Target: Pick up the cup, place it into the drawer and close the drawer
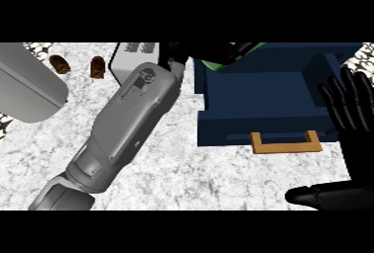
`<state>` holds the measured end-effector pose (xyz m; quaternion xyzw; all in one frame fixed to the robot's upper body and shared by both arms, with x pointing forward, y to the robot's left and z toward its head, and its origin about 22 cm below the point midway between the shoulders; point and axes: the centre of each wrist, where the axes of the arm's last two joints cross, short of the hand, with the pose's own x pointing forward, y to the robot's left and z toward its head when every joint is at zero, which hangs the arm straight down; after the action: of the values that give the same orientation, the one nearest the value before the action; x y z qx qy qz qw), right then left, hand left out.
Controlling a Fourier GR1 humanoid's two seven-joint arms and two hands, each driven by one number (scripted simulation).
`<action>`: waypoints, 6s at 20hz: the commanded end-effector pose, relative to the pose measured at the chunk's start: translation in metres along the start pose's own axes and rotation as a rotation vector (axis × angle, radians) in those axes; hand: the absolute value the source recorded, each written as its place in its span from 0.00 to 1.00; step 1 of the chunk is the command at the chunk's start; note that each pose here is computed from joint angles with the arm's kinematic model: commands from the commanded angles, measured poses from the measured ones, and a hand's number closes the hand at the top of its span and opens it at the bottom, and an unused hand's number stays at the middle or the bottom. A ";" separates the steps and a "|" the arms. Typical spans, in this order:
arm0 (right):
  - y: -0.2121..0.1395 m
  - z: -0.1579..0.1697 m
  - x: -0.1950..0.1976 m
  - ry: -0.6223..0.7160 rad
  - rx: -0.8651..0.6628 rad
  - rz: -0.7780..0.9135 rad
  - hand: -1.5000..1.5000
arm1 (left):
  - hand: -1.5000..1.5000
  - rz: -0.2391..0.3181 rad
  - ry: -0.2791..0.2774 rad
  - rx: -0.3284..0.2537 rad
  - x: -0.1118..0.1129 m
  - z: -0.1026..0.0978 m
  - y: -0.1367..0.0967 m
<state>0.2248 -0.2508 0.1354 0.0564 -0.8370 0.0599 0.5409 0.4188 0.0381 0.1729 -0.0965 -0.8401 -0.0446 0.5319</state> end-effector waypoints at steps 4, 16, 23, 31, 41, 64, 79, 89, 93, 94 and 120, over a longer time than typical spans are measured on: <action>0.005 -0.003 -0.008 0.001 0.015 -0.007 0.00 | 1.00 -0.031 0.071 0.005 -0.012 -0.010 -0.010; -0.001 -0.019 -0.006 -0.036 0.032 -0.029 0.00 | 1.00 -0.174 0.102 -0.030 -0.043 0.002 -0.013; 0.014 -0.017 -0.007 -0.038 0.086 -0.026 0.00 | 0.00 -0.316 0.150 -0.070 -0.043 0.003 -0.024; 0.006 -0.015 0.006 -0.042 0.084 -0.079 0.00 | 0.00 -0.221 0.128 -0.047 -0.043 0.008 -0.027; 0.000 0.002 0.020 -0.018 0.092 -0.125 0.00 | 0.00 0.072 0.005 -0.055 -0.017 -0.002 -0.036; -0.008 0.009 0.012 0.137 0.274 0.321 1.00 | 0.00 0.168 0.100 0.162 -0.006 0.117 0.138; 0.043 -0.018 -0.082 0.133 0.529 0.872 1.00 | 0.00 0.161 0.097 0.191 -0.015 0.201 0.223; 0.011 -0.040 -0.154 0.259 0.564 0.948 0.00 | 0.00 0.168 0.092 0.210 -0.017 0.228 0.269; 0.023 -0.046 -0.179 0.268 0.589 0.948 0.00 | 0.00 0.170 0.096 0.220 -0.005 0.249 0.259; 0.040 -0.054 -0.192 0.273 0.581 0.939 0.00 | 0.00 0.178 0.089 0.211 -0.019 0.237 0.252; -0.075 -0.152 -0.156 0.350 0.513 0.863 0.00 | 0.00 0.191 0.091 0.148 -0.018 0.239 0.273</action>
<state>0.4230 -0.2656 0.0200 -0.0970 -0.6568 0.5101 0.5468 0.2723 0.3396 0.0444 -0.1348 -0.8043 0.0664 0.5749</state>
